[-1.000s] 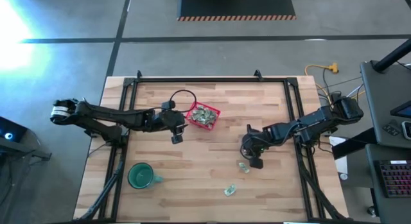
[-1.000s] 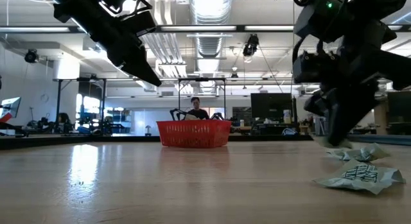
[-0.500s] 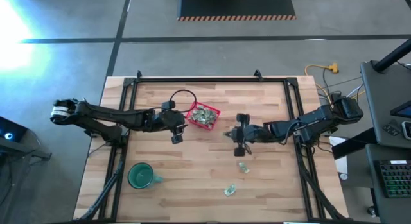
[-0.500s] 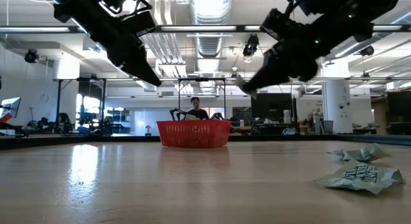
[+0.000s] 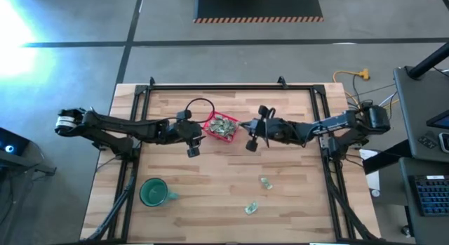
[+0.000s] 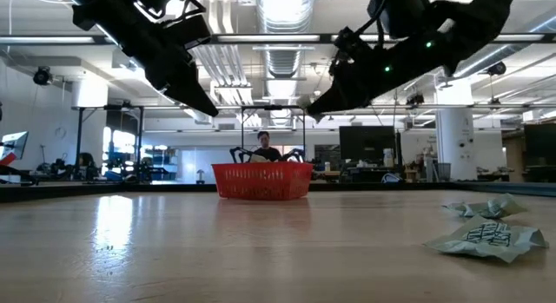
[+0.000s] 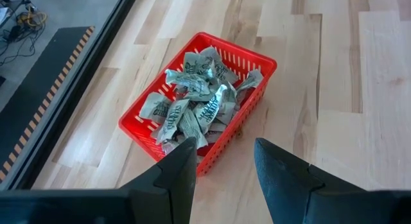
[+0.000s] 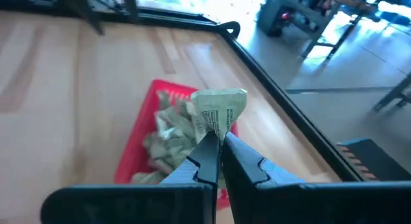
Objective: Pick and place items into bin
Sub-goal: Put the stevia packet into the red bin
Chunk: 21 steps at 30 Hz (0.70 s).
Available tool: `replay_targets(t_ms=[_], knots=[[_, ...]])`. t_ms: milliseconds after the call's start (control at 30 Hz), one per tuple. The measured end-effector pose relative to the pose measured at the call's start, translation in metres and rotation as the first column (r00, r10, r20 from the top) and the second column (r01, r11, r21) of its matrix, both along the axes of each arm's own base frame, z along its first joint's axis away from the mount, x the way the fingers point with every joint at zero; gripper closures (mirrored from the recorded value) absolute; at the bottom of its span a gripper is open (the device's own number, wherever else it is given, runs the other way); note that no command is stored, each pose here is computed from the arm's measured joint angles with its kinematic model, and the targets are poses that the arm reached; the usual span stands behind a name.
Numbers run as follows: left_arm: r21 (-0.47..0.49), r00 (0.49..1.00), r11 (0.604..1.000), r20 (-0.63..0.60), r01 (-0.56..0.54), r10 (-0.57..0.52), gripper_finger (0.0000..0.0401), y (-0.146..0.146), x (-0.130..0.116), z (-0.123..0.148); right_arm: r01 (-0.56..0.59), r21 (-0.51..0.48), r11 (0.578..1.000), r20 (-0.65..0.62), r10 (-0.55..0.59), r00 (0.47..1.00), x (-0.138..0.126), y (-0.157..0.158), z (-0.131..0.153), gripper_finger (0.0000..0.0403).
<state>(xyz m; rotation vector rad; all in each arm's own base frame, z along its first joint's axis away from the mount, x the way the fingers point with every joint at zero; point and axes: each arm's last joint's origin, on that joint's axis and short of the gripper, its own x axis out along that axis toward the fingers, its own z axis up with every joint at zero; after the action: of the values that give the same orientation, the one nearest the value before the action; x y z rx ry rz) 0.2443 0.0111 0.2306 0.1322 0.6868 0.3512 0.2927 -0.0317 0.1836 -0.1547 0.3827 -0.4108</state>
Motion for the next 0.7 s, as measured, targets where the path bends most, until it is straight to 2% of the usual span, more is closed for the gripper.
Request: replay_targets(t_ms=[133, 433, 700], knots=[[0.0, 1.0, 1.0, -0.002, 0.0, 0.0, 0.026, 0.0, 0.0, 0.0, -0.021, 0.011, 1.0, 0.03, 0.021, 0.999, 0.01, -0.01, -0.012, 0.0394], [0.0, 1.0, 1.0, -0.003, 0.0, 0.0, 0.026, 0.0, 0.0, 0.0, 0.015, 0.049, 0.999, -0.05, -0.013, 0.999, 0.037, -0.026, -0.044, 0.0394], [-0.001, 1.0, 1.0, -0.003, 0.001, -0.001, 0.026, 0.0, 0.0, 0.0, 0.021, 0.054, 0.998, -0.05, -0.018, 0.999, 0.044, -0.028, -0.047, 0.0393]])
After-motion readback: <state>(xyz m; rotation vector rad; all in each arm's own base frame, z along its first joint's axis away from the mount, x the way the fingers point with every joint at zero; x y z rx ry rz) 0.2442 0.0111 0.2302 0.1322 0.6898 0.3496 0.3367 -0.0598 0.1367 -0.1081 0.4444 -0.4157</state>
